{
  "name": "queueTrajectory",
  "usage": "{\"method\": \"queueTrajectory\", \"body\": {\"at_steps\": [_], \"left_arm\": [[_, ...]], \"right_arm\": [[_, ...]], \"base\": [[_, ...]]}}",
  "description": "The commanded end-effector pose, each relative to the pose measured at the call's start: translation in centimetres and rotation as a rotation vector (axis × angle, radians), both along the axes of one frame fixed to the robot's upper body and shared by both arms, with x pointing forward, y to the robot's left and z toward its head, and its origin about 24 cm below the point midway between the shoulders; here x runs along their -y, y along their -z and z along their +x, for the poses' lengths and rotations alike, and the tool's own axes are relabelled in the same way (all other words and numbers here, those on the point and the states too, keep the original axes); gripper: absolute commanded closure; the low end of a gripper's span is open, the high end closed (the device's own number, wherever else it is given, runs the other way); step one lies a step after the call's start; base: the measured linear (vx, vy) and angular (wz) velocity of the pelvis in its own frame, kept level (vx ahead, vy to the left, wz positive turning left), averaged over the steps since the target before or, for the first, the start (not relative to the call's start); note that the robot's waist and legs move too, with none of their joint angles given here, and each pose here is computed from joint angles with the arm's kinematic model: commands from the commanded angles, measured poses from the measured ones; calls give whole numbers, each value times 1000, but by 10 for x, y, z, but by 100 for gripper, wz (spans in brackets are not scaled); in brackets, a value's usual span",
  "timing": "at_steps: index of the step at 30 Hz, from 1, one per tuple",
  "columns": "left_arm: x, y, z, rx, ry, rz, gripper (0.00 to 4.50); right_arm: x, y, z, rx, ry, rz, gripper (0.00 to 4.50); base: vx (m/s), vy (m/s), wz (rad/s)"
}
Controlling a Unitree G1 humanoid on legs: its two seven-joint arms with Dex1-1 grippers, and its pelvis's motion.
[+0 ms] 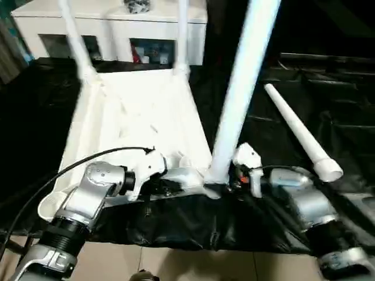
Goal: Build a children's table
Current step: Rotate leg to tighten
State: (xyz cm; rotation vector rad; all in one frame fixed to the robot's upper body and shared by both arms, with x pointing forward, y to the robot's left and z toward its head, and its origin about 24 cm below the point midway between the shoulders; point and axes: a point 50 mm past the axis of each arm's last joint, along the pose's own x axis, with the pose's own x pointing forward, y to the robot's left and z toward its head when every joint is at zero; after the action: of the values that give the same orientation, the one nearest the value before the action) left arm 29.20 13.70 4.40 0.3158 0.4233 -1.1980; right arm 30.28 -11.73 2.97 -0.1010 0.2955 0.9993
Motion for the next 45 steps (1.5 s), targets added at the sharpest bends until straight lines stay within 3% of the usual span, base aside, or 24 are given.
{"method": "queueTrajectory", "body": {"at_steps": [1,6,8,9,14,18,21,25,29,35,37,45], "left_arm": [[30,-12,3,61,9,-66,450],[71,-11,2,92,-108,-86,450],[83,-10,0,85,-114,-104,450],[86,-9,-1,92,-114,-103,450],[86,-9,-2,112,-100,-93,450],[81,-10,-3,120,-81,-94,450],[67,-12,-9,121,20,-93,450],[52,-12,-10,106,60,-76,450],[33,-13,-8,89,107,-46,450],[17,-15,-4,65,151,-34,450],[14,-14,-3,59,174,-21,450],[8,-13,-1,44,201,-2,450]], "right_arm": [[-25,14,-4,-57,15,-11,180],[-46,20,12,-68,374,-2,181],[-56,19,14,-60,415,-4,181],[-59,17,15,-38,425,-8,146],[-61,12,17,-27,426,42,76],[-57,10,19,5,418,26,61],[-35,4,21,43,328,14,61],[-23,0,17,61,173,10,61],[-14,-4,-2,41,-126,-9,61],[-7,-5,-17,-13,-386,-60,61],[-8,-5,-19,-32,-445,-64,87],[-15,-9,-20,-45,-509,-59,136]], "base": [[0,0,0],[0,0,0],[0,0,0],[0,0,0],[0,0,0],[0,0,0],[0,0,0],[0,0,0],[0,0,0],[0,0,0],[0,0,0],[0,0,0]]}}
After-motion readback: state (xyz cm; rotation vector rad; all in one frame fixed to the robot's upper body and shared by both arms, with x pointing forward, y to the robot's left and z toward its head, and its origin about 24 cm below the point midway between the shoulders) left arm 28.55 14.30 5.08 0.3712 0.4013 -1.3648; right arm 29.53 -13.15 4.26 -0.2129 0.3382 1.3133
